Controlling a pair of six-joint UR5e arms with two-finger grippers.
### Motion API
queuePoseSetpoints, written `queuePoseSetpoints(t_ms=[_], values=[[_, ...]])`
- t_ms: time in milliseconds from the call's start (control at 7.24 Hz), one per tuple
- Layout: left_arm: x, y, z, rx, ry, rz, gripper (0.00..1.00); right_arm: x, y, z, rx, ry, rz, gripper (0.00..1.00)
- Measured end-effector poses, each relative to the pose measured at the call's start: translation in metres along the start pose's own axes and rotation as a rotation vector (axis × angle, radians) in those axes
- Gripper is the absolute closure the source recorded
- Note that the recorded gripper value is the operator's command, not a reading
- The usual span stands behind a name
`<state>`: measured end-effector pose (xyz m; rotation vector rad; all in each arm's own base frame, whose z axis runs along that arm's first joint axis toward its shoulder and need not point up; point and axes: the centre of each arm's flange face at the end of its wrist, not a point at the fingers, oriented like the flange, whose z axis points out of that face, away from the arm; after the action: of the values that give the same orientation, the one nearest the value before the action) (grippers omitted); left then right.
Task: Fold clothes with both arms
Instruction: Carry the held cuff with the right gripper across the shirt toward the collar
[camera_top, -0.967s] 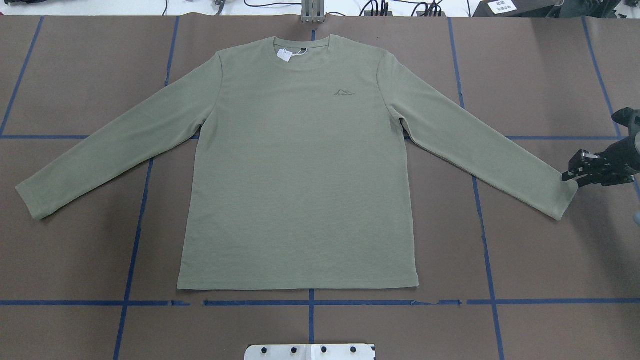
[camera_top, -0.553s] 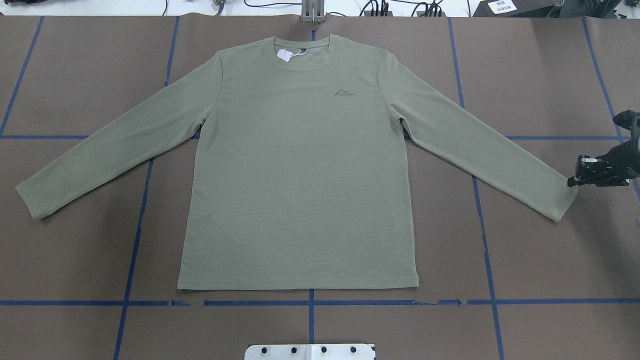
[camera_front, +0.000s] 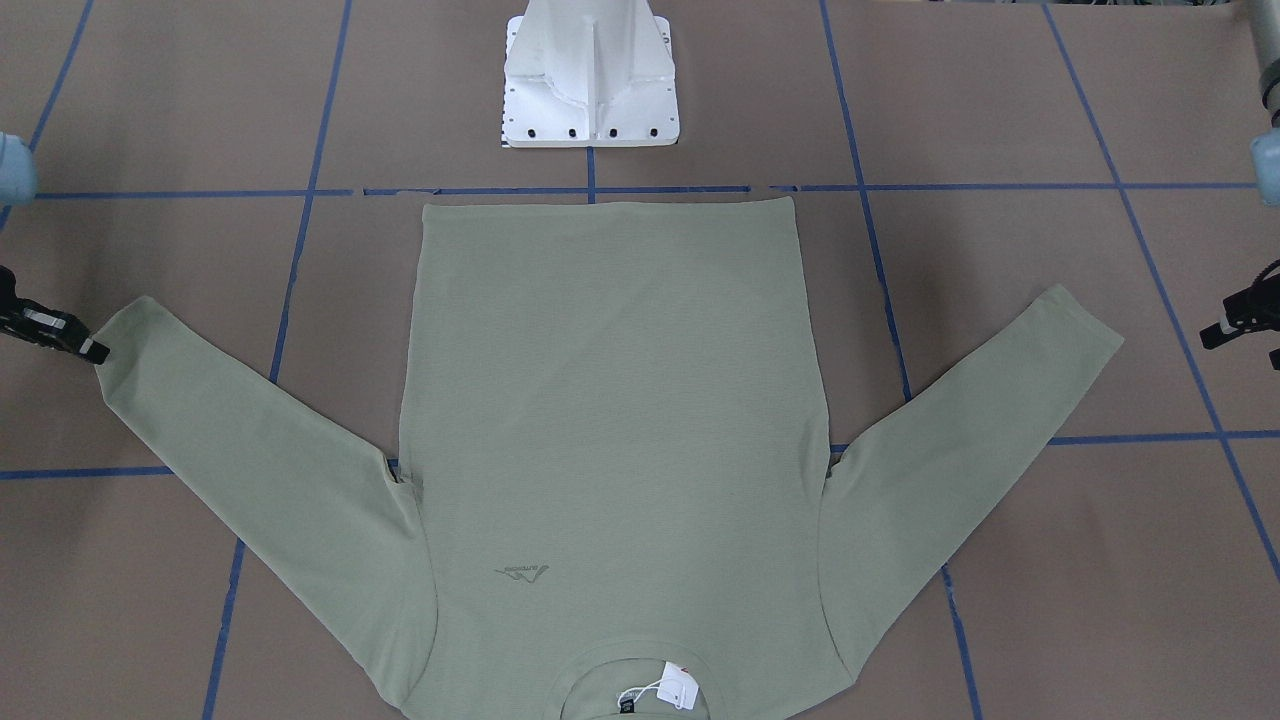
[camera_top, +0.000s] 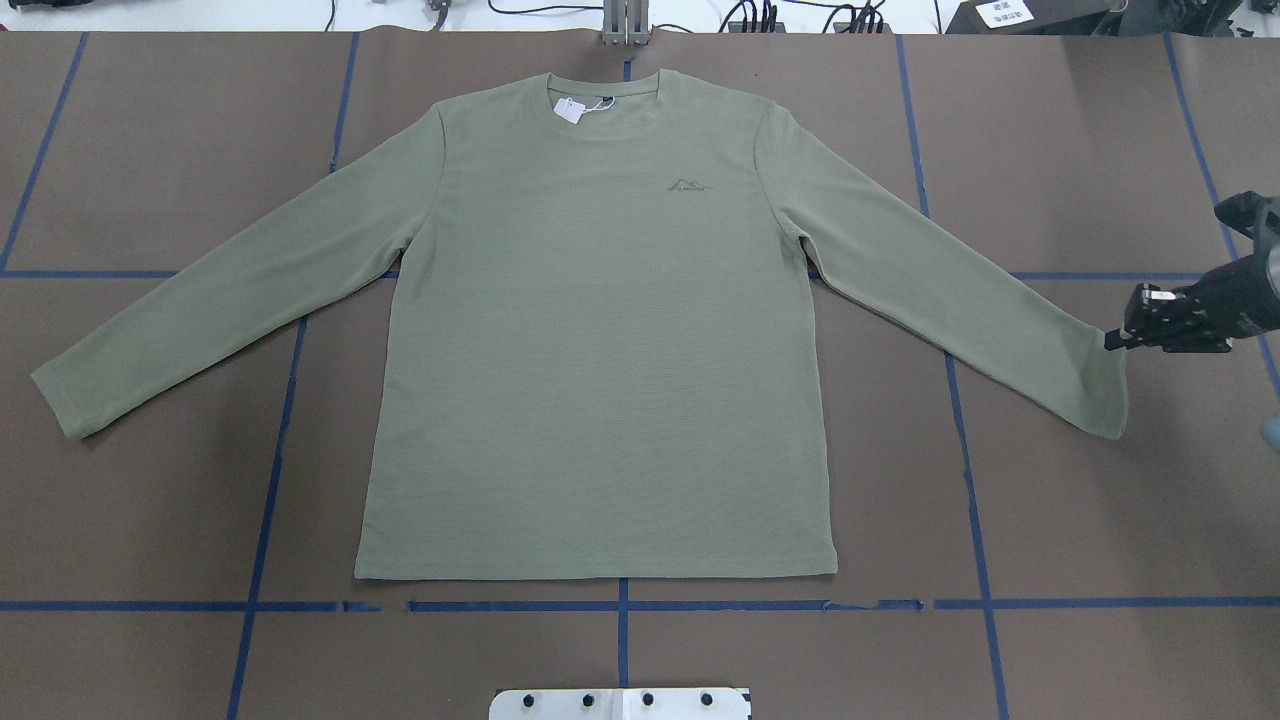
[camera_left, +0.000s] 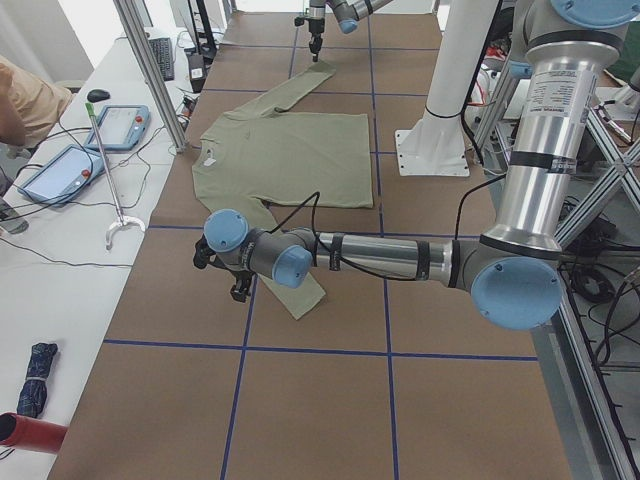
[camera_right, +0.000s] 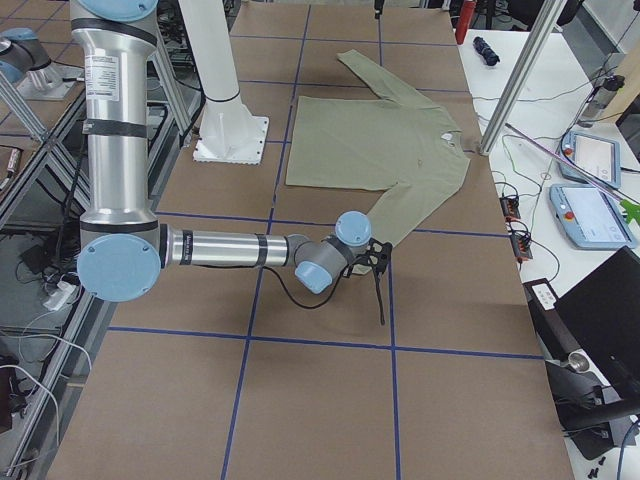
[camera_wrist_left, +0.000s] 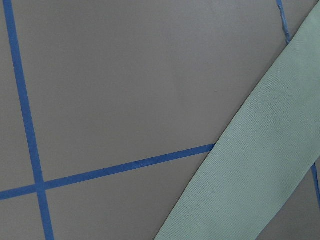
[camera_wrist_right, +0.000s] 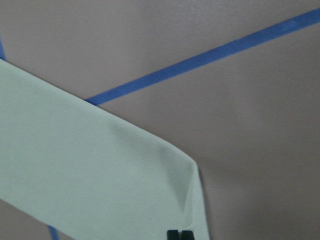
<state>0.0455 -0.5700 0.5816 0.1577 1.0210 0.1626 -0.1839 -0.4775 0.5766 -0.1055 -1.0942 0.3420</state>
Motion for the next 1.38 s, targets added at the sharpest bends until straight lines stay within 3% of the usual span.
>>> queuePoseSetpoints(t_ms=[276, 414, 829, 1105, 1381], values=[[0.003, -0.002, -0.001, 0.003, 0.001, 0.006, 0.00, -0.113, -0.003, -0.007, 0.019, -0.101, 0.108, 1.00], [0.004, -0.003, -0.002, 0.005, 0.001, 0.009, 0.00, -0.177, -0.007, -0.005, 0.034, -0.124, 0.151, 1.00], [0.017, -0.006, -0.011, 0.022, 0.005, 0.030, 0.00, -0.392, 0.009, 0.008, 0.163, -0.084, 0.259, 1.00], [0.025, -0.007, -0.016, 0.033, 0.008, 0.040, 0.00, -0.524, 0.017, 0.017, 0.240, -0.095, 0.336, 1.00], [0.028, -0.007, -0.018, 0.036, 0.008, 0.044, 0.00, -0.624, 0.039, 0.062, 0.266, -0.130, 0.320, 1.00]])
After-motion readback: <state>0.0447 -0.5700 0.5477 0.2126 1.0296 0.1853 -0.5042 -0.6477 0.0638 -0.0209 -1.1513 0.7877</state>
